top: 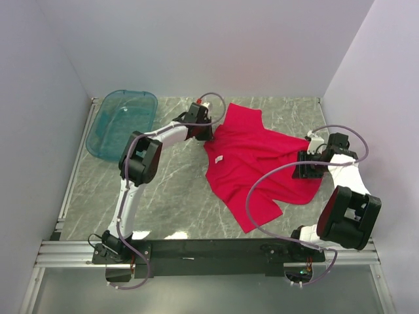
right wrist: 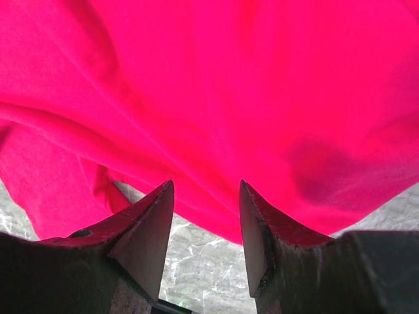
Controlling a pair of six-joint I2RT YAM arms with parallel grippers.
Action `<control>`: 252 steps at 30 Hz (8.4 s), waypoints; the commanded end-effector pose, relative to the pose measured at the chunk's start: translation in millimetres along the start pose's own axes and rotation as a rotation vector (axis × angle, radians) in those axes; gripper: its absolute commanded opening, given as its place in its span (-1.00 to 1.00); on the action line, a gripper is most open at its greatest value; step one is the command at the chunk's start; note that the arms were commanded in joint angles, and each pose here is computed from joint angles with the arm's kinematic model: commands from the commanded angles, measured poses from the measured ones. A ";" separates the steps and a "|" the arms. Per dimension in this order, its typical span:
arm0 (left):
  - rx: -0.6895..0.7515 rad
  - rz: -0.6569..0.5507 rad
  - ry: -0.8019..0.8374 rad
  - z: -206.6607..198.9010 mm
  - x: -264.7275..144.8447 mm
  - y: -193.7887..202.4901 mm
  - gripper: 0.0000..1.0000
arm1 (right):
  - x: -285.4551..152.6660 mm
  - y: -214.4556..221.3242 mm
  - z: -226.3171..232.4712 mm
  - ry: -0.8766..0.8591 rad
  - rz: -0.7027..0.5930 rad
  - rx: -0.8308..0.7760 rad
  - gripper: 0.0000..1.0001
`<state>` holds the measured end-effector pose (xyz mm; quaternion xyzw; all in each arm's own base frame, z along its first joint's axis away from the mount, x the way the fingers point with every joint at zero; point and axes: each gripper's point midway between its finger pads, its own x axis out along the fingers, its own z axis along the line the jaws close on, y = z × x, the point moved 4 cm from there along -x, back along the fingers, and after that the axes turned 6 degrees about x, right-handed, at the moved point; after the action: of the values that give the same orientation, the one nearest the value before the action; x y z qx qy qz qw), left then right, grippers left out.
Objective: Fold and stack the t-shirts
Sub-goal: Flatten the tshirt out
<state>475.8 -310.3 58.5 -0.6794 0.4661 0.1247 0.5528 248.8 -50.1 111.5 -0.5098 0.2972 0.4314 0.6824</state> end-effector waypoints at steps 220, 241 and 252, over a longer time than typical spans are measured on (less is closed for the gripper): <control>-0.171 -0.049 0.043 30.7 -177.5 2.7 0.48 | -19.3 50.9 45.2 -0.141 -0.050 -0.706 -1.00; 0.022 0.298 0.007 9.9 -82.4 58.1 -0.17 | -11.4 44.2 46.2 -0.168 -0.054 -0.636 -1.00; 0.100 -0.050 0.124 -34.4 -160.3 -14.8 -0.99 | -14.7 40.2 45.4 -0.168 -0.063 -0.625 -1.00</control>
<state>382.7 -251.5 102.3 -0.6237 0.5383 0.1672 0.5415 193.0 -4.7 107.2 -0.6540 0.0908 0.5408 0.5211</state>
